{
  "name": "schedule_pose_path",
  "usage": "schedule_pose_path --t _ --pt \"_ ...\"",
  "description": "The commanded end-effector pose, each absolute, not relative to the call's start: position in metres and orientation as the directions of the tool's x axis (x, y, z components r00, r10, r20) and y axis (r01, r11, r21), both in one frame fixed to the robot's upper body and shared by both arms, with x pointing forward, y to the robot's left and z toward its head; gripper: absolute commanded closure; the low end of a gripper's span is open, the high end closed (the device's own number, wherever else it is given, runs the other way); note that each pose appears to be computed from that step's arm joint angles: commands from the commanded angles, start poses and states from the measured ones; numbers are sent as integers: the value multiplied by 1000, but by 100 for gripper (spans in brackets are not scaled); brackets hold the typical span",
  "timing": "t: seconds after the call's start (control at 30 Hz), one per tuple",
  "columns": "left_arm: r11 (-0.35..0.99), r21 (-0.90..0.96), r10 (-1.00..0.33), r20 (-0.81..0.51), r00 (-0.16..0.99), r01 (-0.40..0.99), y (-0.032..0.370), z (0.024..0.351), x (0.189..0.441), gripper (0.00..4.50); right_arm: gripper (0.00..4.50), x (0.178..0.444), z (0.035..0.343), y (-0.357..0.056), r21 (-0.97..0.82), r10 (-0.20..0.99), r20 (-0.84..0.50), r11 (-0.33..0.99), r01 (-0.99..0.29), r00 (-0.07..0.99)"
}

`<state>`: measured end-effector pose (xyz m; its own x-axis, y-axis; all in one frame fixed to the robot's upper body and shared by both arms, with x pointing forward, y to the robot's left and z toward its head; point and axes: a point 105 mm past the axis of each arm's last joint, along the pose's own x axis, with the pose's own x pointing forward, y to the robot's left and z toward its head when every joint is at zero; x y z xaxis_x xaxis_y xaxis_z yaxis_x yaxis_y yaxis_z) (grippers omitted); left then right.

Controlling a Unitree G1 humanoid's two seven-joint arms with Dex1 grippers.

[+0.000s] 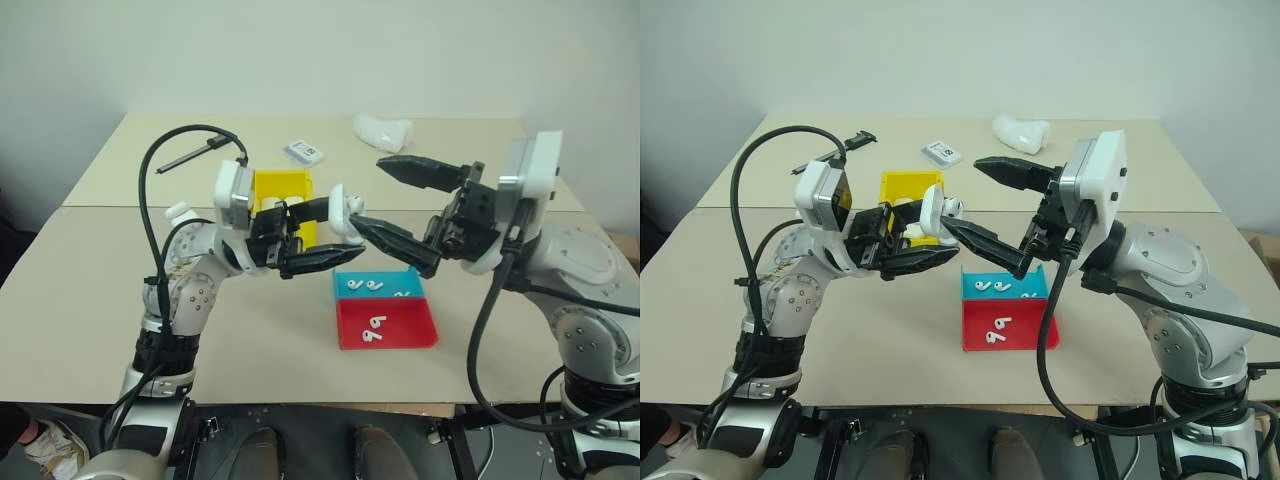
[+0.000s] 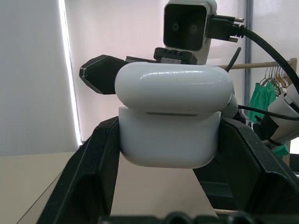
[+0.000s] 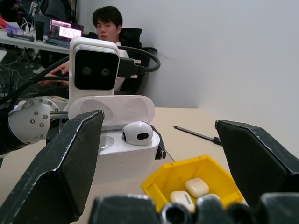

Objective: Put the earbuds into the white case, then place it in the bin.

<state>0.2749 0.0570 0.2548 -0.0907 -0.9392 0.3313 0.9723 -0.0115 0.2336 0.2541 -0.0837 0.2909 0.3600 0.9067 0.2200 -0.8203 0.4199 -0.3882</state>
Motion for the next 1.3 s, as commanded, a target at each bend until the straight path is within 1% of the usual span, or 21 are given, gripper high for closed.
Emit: schedule_pose_path --t 0.03,0.17,0.23,0.3,0.4,0.47,0.5,0.6,0.7,0.73,0.77,0.8,0.9,1.1,1.3 --pt "7 310 -924 365 -112 951 60 274 269 170 3 257 294 -95 -399 899 211 438 -806 384" --pt "44 313 -930 360 -76 949 67 274 273 170 3 263 304 -116 -406 891 207 453 -793 403" --pt "61 315 -930 363 -61 947 70 274 273 170 3 268 304 -122 -408 898 167 439 -801 407" --pt "81 316 -927 371 -44 945 72 274 273 170 3 278 294 -124 -431 904 54 404 -807 424" --pt "102 315 -925 379 -26 944 73 273 272 170 3 294 265 -125 -500 886 -166 302 -811 433" --pt "117 315 -925 379 -12 942 75 272 270 170 3 308 239 -124 -559 835 -341 189 -807 432" --pt "123 316 -925 379 -6 941 76 272 269 170 3 313 230 -124 -577 810 -404 135 -805 425" --pt "140 317 -924 382 9 938 78 272 268 170 3 324 213 -121 -590 764 -526 -9 -808 375" --pt "160 322 -921 388 24 933 81 274 267 170 64 335 199 -120 -582 692 -646 -173 -794 322" --pt "170 324 -921 389 33 931 83 274 267 170 101 343 193 -119 -563 663 -684 -215 -798 304" --pt "177 325 -920 390 38 929 84 275 267 170 137 348 190 -119 -549 643 -708 -240 -801 292" --pt "187 328 -920 389 48 926 85 275 266 170 162 353 185 -118 -528 616 -739 -279 -802 273" --pt "205 330 -919 390 65 921 87 274 266 170 162 363 178 -116 -491 576 -782 -333 -805 239" --pt "232 335 -916 391 90 913 91 274 265 170 162 371 161 -108 -408 494 -852 -423 -809 171" --pt "244 337 -914 394 100 909 91 274 263 170 162 378 149 -104 -384 434 -884 -466 -797 173"
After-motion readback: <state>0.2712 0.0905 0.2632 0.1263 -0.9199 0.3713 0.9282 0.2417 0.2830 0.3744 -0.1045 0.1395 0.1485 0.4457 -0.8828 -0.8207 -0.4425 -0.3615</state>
